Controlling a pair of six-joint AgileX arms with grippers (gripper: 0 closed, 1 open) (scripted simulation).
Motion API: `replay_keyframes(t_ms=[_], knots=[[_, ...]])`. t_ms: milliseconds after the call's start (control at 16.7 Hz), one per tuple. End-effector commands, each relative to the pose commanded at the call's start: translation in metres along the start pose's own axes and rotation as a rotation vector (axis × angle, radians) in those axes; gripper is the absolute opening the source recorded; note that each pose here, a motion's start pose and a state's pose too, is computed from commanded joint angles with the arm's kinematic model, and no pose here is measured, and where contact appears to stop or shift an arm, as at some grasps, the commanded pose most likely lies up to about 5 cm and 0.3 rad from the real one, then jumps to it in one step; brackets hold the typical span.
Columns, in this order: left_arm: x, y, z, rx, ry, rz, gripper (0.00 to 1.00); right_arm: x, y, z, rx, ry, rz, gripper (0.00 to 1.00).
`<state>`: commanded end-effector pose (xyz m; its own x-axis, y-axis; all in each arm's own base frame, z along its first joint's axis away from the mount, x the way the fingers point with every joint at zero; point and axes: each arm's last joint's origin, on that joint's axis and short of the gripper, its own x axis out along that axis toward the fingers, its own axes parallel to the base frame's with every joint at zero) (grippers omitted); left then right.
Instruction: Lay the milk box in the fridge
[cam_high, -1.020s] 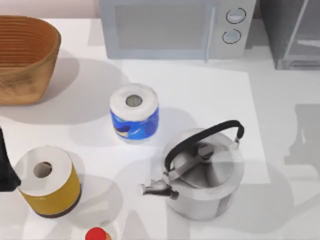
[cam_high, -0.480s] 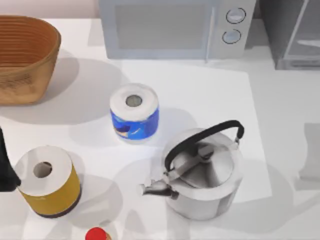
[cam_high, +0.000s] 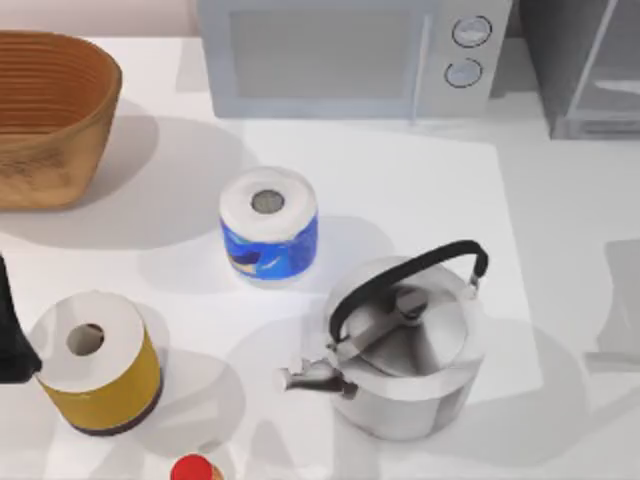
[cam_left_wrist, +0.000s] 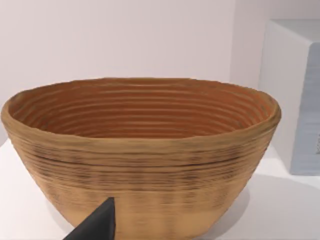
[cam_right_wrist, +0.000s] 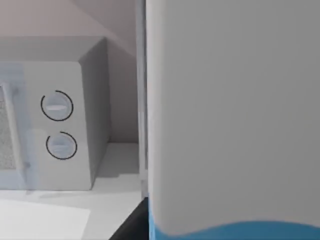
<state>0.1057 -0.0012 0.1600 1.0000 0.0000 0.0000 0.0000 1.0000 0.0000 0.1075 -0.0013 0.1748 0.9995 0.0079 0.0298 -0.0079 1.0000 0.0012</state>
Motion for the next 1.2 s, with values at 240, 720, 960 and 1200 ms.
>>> replay_keyframes(t_ms=[240,720,960,1200], knots=[[0.0,0.0,0.0,0.0,0.0,0.0,1.0,0.016,-0.003,0.04,-0.007,-0.06,0.004,0.0],[0.0,0.0,0.0,0.0,0.0,0.0,1.0,0.15,-0.034,0.073,-0.015,-0.015,-0.005,0.0],[0.0,0.0,0.0,0.0,0.0,0.0,1.0,0.229,-0.064,0.024,-0.004,0.037,-0.007,0.0],[0.0,0.0,0.0,0.0,0.0,0.0,1.0,0.275,-0.089,-0.035,0.002,0.046,-0.007,0.0]])
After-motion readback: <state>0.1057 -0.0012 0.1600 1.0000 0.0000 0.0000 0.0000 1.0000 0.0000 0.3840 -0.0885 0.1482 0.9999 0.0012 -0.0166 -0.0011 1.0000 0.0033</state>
